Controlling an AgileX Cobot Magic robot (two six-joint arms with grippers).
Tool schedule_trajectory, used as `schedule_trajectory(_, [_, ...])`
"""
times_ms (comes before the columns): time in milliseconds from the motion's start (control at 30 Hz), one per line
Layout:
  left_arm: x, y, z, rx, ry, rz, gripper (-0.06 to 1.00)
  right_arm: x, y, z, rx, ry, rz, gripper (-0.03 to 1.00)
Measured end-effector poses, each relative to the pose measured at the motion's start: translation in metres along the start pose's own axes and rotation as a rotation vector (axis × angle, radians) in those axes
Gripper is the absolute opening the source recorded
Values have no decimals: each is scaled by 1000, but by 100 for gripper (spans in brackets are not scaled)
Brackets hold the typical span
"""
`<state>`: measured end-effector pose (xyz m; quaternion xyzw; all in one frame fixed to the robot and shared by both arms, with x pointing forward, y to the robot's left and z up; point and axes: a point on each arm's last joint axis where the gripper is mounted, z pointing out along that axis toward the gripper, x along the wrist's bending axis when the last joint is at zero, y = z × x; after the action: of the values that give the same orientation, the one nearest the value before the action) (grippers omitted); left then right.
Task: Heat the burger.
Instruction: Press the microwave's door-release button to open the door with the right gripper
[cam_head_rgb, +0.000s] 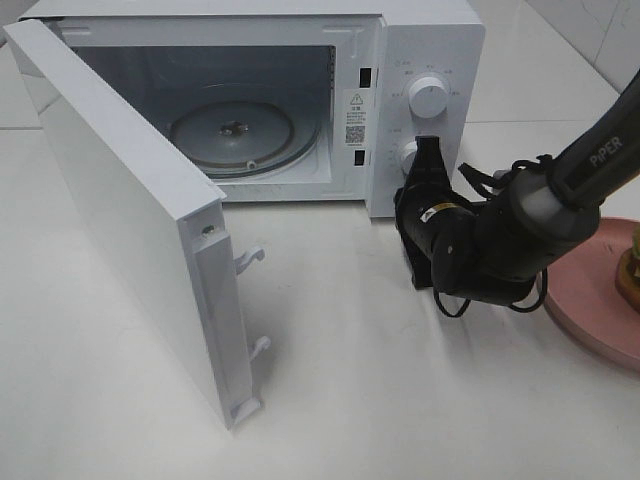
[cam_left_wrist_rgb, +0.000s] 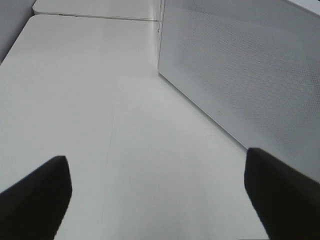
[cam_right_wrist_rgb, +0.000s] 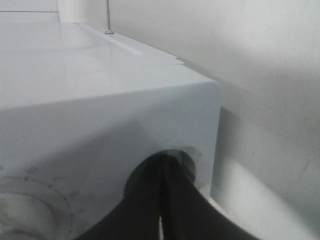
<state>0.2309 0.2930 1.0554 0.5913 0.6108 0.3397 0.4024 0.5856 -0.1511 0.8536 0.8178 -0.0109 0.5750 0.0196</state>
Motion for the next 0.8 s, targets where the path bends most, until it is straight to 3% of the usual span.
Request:
schedule_trajectory(533, [0, 0, 0, 0, 0, 0, 86, 3, 3, -28, 72, -45, -37, 0])
schedule_trajectory(800, [0, 0, 0, 0, 0, 0, 86, 8, 11, -59, 158, -93, -123, 0])
